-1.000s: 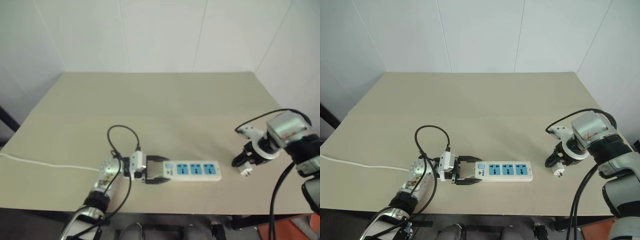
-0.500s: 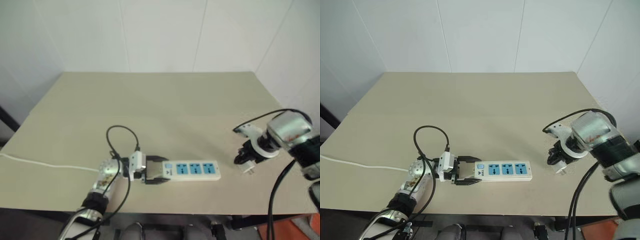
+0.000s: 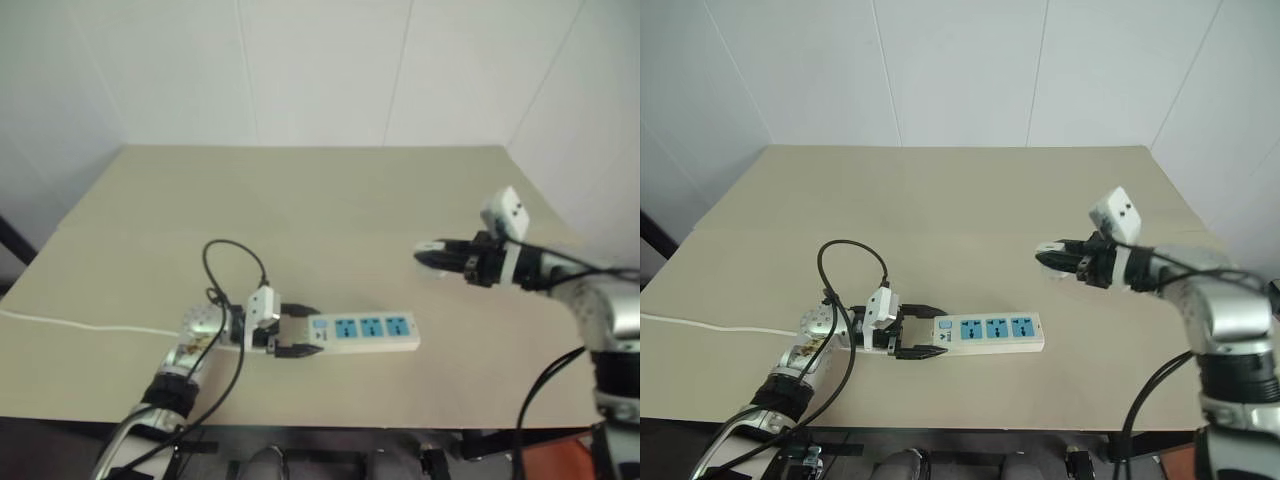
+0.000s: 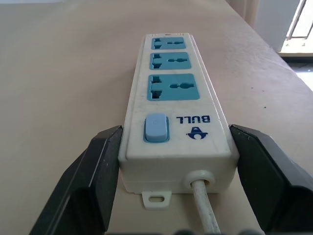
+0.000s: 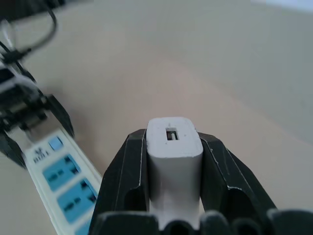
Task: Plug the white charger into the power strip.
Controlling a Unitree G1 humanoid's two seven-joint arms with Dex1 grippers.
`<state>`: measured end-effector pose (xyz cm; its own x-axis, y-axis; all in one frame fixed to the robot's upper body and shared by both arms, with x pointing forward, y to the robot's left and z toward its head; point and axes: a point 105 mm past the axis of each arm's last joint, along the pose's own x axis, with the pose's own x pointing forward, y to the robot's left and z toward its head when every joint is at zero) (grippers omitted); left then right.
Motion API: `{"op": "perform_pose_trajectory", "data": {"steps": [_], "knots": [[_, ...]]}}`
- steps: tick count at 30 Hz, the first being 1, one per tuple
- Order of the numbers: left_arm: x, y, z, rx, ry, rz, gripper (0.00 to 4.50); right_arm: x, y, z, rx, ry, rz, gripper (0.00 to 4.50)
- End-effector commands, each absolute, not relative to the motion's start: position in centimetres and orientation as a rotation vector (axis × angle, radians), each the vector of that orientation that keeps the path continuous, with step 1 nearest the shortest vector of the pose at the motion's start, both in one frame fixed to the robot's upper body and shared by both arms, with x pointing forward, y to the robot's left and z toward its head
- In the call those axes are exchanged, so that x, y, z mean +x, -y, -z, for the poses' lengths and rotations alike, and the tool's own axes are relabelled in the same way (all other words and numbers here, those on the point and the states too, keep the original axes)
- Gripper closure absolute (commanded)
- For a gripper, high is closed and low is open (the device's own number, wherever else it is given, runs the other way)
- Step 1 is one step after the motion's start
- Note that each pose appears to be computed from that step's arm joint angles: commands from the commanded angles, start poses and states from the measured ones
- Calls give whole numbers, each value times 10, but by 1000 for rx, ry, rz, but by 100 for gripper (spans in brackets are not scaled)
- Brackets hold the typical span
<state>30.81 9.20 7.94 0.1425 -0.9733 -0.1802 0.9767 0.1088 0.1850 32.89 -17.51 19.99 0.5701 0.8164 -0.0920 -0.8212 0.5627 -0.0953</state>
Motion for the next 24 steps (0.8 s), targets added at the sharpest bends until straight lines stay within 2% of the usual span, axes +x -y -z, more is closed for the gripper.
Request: {"op": "perform_pose_trajectory", "data": {"steps": [1, 9, 14, 18, 24], "knots": [[305, -104, -70, 299, -89, 1393, 131, 327, 175, -214, -168, 194, -1015, 337], [288, -110, -67, 276, -115, 1418, 131, 335, 132, -182, 72, 268, -1300, 337], [286, -115, -66, 290, -138, 1425, 131, 322, 88, -159, 242, 241, -1544, 337], [286, -119, -66, 304, -143, 1412, 131, 318, 68, -152, 304, 298, -1587, 337], [285, -121, -66, 307, -146, 1407, 131, 318, 46, -132, 296, 232, -1642, 337]]}}
